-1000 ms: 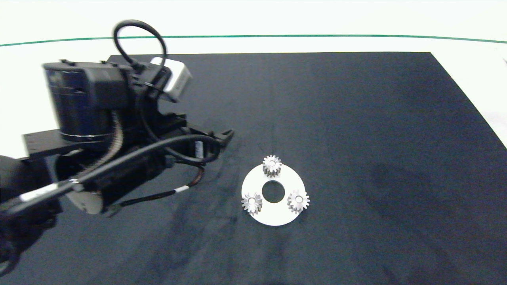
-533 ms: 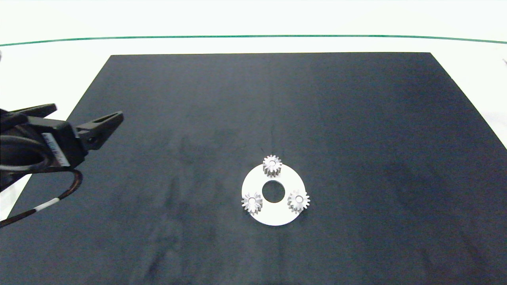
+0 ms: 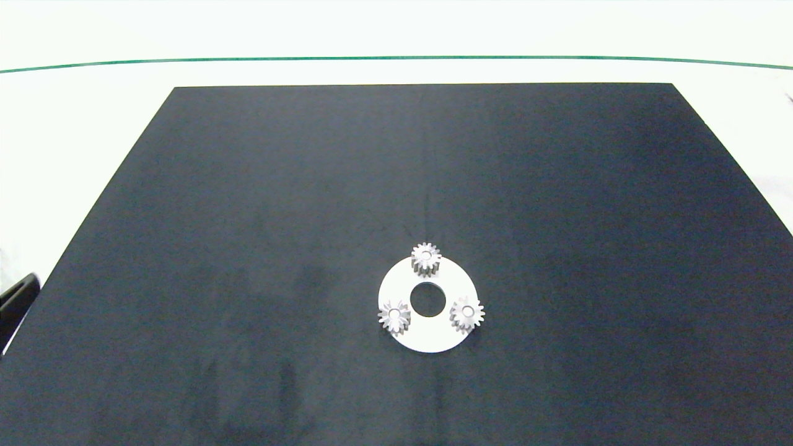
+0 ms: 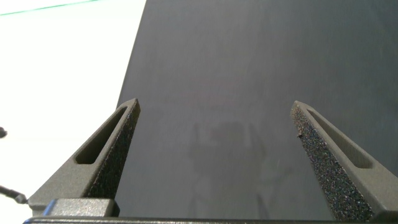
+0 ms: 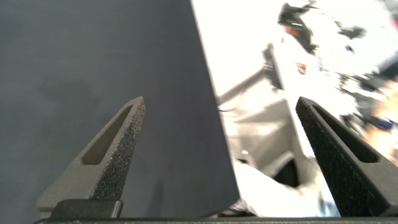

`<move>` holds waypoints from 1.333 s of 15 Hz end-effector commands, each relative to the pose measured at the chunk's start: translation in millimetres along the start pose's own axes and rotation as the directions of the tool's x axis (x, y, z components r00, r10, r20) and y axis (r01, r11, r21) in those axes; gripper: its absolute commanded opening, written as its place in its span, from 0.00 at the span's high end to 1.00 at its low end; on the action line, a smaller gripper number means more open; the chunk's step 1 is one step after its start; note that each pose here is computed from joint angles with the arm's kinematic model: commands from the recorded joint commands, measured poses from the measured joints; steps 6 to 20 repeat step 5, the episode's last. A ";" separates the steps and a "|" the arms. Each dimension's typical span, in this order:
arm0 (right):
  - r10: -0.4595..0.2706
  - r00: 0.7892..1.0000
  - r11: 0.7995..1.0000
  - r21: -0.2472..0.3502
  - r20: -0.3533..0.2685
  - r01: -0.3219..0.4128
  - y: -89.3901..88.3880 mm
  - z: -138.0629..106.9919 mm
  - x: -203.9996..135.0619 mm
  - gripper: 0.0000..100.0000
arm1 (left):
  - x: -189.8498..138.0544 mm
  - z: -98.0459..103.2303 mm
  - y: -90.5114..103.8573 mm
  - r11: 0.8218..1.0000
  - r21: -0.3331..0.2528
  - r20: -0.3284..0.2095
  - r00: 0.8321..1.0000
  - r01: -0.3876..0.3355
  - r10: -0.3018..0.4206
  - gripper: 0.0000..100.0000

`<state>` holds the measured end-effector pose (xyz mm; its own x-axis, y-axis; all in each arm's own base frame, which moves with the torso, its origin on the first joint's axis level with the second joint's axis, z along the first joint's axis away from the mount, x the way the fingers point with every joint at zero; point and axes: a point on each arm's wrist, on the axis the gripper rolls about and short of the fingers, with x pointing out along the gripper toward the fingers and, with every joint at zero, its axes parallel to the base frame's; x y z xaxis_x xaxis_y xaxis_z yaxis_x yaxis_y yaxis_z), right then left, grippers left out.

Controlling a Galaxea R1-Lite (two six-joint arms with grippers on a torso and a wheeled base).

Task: Install three planetary gears onto the carrier pins

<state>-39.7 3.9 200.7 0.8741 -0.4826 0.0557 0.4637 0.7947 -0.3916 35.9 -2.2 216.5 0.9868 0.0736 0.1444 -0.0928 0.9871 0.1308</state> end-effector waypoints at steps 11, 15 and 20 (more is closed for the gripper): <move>-0.144 0.988 0.986 0.098 0.062 0.137 18.9 -43.4 -29.2 0.00 | -73.7 -48.9 16.2 0.997 -0.050 0.002 0.999 -0.053 0.053 0.00; -0.144 0.988 0.986 0.098 0.062 0.137 18.9 -43.4 -29.2 0.00 | -73.7 -48.9 16.2 0.997 -0.050 0.002 0.999 -0.053 0.053 0.00; -0.144 0.988 0.986 0.098 0.062 0.137 18.9 -43.4 -29.2 0.00 | -73.7 -48.9 16.2 0.997 -0.050 0.002 0.999 -0.053 0.053 0.00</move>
